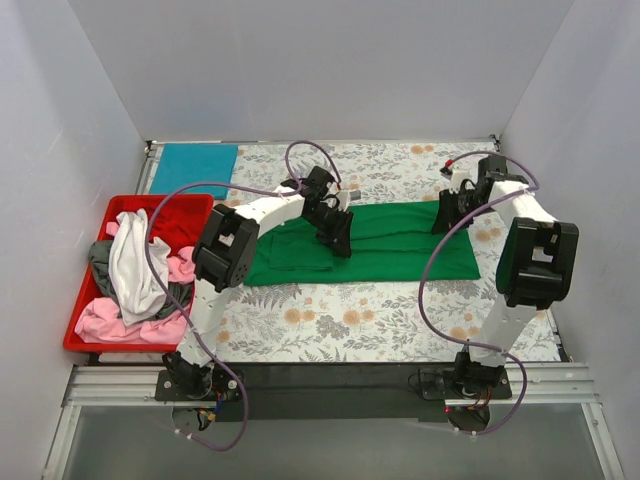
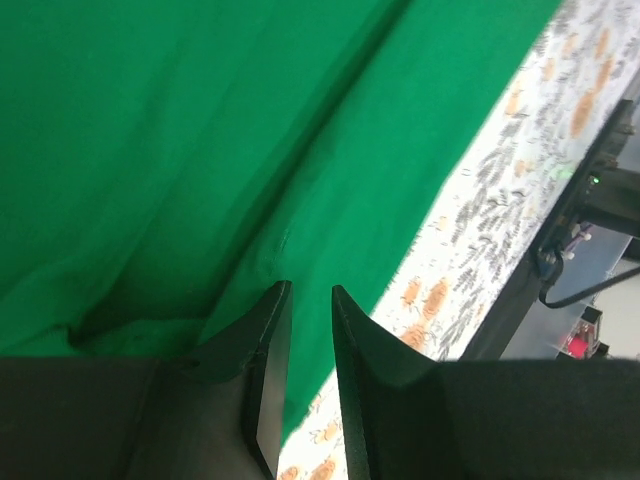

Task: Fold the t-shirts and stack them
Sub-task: Fold the tshirt

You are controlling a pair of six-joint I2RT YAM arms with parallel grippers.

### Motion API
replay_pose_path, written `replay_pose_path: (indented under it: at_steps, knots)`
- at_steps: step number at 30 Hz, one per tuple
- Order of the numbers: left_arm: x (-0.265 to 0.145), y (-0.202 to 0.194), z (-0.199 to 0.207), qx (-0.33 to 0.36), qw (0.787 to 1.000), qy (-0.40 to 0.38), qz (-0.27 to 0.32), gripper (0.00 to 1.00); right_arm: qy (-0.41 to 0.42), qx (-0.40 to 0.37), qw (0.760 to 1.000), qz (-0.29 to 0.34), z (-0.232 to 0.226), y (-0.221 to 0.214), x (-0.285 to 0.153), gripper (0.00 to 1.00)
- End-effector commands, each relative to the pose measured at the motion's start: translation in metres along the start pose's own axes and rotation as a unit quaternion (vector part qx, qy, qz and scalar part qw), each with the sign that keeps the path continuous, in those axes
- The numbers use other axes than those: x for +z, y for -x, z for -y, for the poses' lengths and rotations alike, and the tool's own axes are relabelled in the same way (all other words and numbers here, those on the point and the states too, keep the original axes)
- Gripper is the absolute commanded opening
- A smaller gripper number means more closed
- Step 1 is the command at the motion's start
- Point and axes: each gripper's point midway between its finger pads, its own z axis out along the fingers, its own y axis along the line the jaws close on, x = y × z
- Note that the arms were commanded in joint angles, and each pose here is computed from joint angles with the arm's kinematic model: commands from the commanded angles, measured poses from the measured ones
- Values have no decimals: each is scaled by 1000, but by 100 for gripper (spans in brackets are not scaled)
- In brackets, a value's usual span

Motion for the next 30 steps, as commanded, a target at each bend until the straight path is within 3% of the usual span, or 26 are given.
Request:
replay_pose_path:
  at_steps: [1,7,13,20,24,27,30]
  knots:
    - [-7,22,6,6,1000,9,28,21,-26,-38,999,7,19,24,-2,20]
    - [8,27,-16,-6,999,33,25,21,-58,-37,998,-6,54,35,17,23]
    - [10,33,-21,-9,999,33,27,21,-99,-37,993,-44,82,14,27,23]
    - [-48,54,21,51,994,24,90,24,-115,-51,990,-65,81,-12,12,22]
    - [-80,23,11,35,992,74,91,26,-89,-91,992,-15,55,16,-14,25]
    - [-93,-17,-3,19,990,124,67,26,-69,-126,989,38,31,56,-35,39]
    - [-97,-50,-24,6,983,178,43,26,-69,-151,985,47,24,76,-34,42]
